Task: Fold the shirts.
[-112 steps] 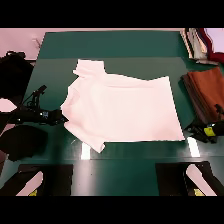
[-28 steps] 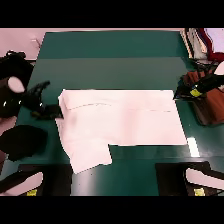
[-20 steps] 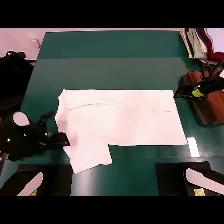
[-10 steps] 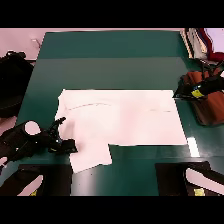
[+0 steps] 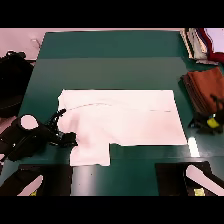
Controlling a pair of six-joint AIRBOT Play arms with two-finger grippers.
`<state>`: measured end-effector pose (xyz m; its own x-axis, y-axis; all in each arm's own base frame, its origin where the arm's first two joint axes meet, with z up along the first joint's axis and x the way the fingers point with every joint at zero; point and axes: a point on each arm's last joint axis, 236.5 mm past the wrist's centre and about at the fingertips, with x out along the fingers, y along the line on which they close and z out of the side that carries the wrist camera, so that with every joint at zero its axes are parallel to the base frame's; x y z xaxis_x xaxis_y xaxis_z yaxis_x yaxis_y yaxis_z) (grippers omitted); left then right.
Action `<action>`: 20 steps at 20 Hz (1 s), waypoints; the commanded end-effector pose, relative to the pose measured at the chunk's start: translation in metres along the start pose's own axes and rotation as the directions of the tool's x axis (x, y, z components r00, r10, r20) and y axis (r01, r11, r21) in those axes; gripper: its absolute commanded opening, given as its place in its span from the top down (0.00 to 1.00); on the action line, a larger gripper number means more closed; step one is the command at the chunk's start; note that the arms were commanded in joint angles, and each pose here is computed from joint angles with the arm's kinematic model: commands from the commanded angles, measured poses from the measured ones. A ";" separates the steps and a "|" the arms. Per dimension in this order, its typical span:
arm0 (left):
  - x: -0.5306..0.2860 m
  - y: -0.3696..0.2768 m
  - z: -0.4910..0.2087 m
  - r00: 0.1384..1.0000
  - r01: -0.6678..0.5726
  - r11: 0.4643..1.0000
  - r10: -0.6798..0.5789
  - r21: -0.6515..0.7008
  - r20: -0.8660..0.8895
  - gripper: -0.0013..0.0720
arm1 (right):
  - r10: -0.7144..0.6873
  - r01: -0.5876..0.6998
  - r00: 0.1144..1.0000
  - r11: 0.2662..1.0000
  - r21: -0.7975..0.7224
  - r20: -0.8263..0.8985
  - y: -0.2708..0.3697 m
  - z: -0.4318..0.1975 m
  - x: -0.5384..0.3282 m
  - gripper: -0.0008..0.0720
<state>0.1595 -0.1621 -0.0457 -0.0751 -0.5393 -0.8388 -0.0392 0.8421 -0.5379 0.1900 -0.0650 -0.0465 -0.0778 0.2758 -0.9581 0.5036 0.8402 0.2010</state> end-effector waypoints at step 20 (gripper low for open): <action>-0.047 -0.016 -0.057 1.000 -0.009 0.999 0.009 0.051 0.007 0.94 | -0.155 0.159 0.987 0.966 -0.202 0.034 0.002 -0.041 -0.006 0.96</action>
<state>0.1351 -0.1555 -0.0105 -0.0505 -0.5361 -0.8427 0.0276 0.8427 -0.5377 0.1846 -0.0287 -0.0594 -0.0495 0.2428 -0.9688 0.3656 0.9071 0.2087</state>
